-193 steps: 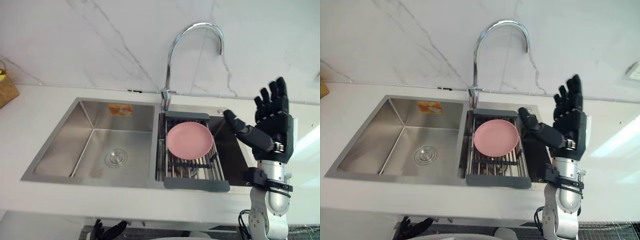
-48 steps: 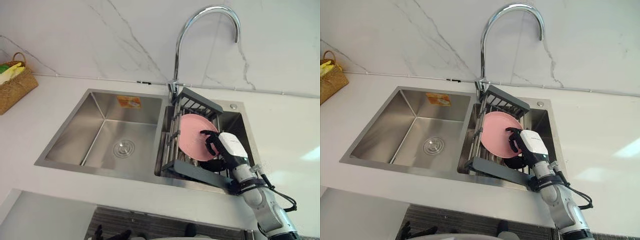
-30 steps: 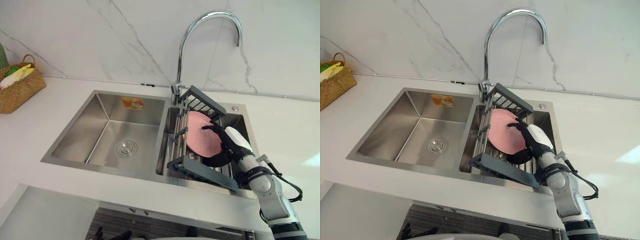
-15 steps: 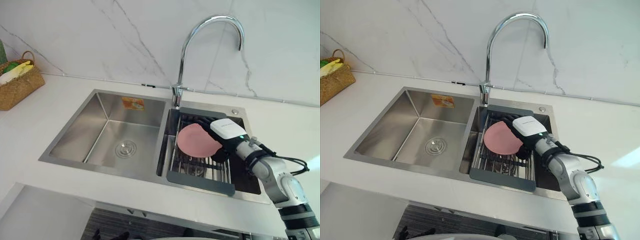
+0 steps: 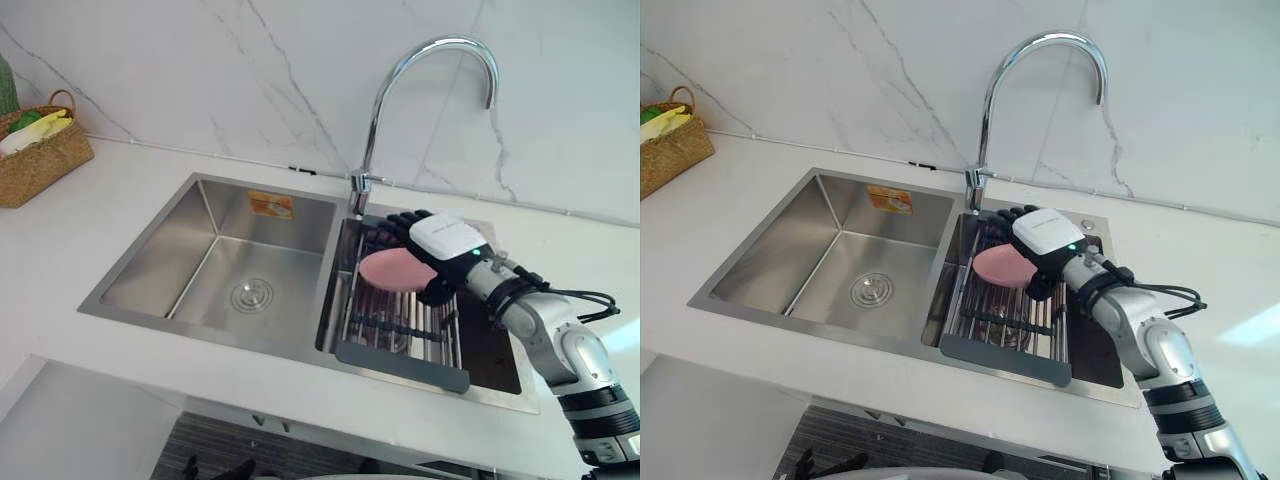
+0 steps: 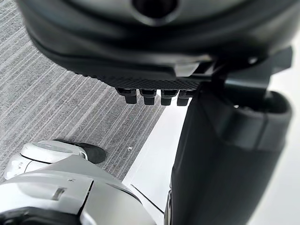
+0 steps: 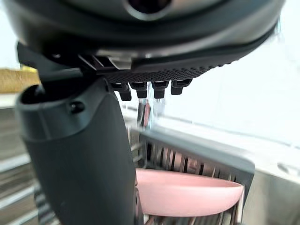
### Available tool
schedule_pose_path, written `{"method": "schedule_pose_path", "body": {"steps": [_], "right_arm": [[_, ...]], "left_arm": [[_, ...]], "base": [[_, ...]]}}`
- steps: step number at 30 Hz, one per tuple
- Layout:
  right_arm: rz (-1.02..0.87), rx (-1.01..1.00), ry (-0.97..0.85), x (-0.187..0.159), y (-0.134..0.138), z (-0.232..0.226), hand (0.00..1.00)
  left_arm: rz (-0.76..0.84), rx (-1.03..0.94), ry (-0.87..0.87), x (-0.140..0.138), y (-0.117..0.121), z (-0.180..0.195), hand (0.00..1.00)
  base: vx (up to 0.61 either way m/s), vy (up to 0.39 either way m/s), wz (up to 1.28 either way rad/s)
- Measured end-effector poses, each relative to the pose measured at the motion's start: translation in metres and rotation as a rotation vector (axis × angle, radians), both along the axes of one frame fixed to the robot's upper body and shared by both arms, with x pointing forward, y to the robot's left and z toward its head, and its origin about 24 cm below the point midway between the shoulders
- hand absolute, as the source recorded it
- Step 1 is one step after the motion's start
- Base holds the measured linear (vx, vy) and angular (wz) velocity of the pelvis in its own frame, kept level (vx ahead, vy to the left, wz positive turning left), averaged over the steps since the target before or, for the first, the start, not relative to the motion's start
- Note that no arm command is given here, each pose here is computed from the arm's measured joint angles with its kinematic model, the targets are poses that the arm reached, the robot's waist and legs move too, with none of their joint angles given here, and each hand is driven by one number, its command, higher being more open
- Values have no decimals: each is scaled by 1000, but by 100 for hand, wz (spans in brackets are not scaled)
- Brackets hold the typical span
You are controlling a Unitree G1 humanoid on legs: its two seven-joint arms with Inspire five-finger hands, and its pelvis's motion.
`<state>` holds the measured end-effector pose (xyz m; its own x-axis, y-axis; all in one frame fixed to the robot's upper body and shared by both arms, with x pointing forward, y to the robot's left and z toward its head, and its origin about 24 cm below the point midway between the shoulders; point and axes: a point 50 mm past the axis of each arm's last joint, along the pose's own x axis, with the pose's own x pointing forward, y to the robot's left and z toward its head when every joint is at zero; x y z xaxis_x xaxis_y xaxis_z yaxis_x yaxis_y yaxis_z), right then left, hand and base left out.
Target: Walk over to the sink, pick up the cup, carry it to the dishwasher, place the cup inside the dishwasher, then close the dishwasher door
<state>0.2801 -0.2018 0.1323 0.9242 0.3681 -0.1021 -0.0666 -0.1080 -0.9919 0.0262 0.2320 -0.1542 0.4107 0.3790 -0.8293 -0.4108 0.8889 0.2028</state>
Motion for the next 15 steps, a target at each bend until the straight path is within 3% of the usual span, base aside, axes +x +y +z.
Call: {"method": "schedule_pose_path", "body": {"steps": [15], "right_arm": [[-48, 96, 116, -15, -1, -38, 100]], "left_arm": [[-2, 5, -13, 2, 1, 1, 100]], "base": [[0, 0, 0]]}}
